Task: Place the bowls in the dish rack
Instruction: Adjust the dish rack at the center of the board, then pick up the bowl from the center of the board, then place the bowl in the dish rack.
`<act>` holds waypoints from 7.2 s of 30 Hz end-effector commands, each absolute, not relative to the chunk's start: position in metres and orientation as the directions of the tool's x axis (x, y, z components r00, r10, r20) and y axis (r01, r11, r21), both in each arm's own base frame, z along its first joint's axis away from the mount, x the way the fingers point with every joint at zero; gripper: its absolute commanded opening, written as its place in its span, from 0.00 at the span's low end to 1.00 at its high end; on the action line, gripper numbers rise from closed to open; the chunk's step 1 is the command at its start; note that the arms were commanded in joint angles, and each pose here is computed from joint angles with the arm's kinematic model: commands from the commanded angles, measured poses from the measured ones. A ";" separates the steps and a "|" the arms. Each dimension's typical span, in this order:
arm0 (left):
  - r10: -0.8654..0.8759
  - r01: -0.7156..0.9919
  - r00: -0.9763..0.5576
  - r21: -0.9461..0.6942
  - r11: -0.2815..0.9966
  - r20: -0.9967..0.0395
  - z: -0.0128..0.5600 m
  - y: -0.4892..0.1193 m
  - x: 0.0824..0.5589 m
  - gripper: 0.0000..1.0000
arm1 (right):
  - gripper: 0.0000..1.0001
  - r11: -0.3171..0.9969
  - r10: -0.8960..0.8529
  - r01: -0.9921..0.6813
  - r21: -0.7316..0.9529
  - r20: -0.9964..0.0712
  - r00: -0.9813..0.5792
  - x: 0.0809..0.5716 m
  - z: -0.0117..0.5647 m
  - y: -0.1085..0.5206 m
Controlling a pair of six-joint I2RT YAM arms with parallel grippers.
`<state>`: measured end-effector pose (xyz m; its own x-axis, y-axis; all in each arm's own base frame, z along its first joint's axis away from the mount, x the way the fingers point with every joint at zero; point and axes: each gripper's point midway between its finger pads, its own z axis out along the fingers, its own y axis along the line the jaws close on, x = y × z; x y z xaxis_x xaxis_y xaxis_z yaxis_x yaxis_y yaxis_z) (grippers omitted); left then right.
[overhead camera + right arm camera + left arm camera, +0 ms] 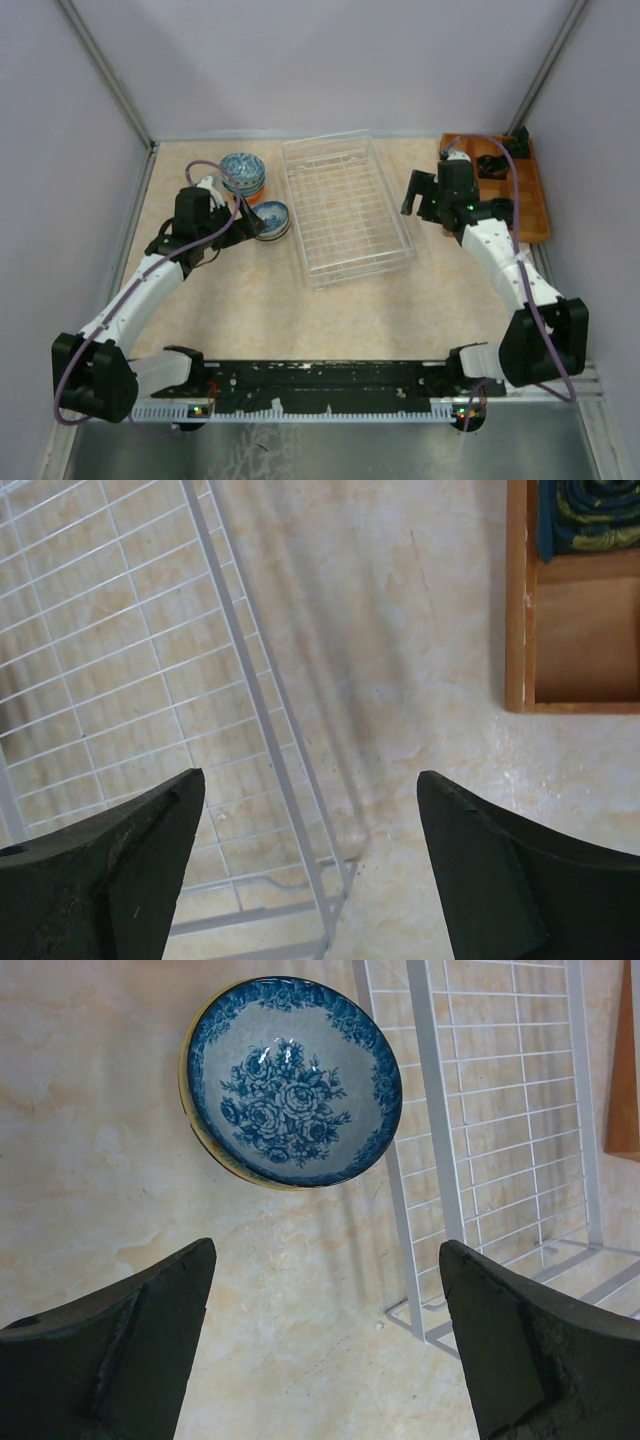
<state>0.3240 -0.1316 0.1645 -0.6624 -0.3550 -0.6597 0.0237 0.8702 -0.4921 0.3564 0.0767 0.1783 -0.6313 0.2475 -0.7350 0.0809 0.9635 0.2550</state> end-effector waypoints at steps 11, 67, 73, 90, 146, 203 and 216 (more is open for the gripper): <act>-0.304 0.057 -0.631 -0.433 0.900 -0.714 0.185 -0.142 0.321 0.99 | 0.76 0.989 0.077 -0.038 0.146 -0.701 -0.709 0.428 0.153 0.107; 0.074 0.197 -0.706 -0.095 0.976 -0.705 0.161 -0.195 0.363 0.80 | 0.61 0.977 0.105 -0.078 0.199 -0.764 -0.636 0.275 0.207 0.099; 0.145 0.177 -0.778 0.009 0.984 -0.611 0.125 -0.194 0.373 0.65 | 0.62 0.963 0.105 -0.137 0.233 -0.789 -0.606 0.270 0.228 0.107; 0.188 0.153 -0.789 0.110 0.982 -0.585 0.110 -0.185 0.389 0.18 | 0.62 0.950 0.100 -0.179 0.254 -0.795 -0.598 0.265 0.228 0.113; -0.773 0.280 -0.396 -0.867 0.412 -0.495 0.303 -0.417 0.402 0.00 | 0.67 0.945 0.082 -0.224 0.237 -0.838 -0.539 0.227 0.286 0.099; -0.910 0.236 0.179 -0.881 0.409 -0.374 0.211 -0.405 0.481 0.00 | 0.68 0.914 0.039 -0.305 0.267 -0.807 -0.590 0.203 0.259 0.111; -0.891 0.145 0.135 -0.881 0.451 -0.434 0.181 -0.408 0.487 0.00 | 0.70 0.908 0.035 -0.320 0.270 -0.811 -0.584 0.198 0.260 0.112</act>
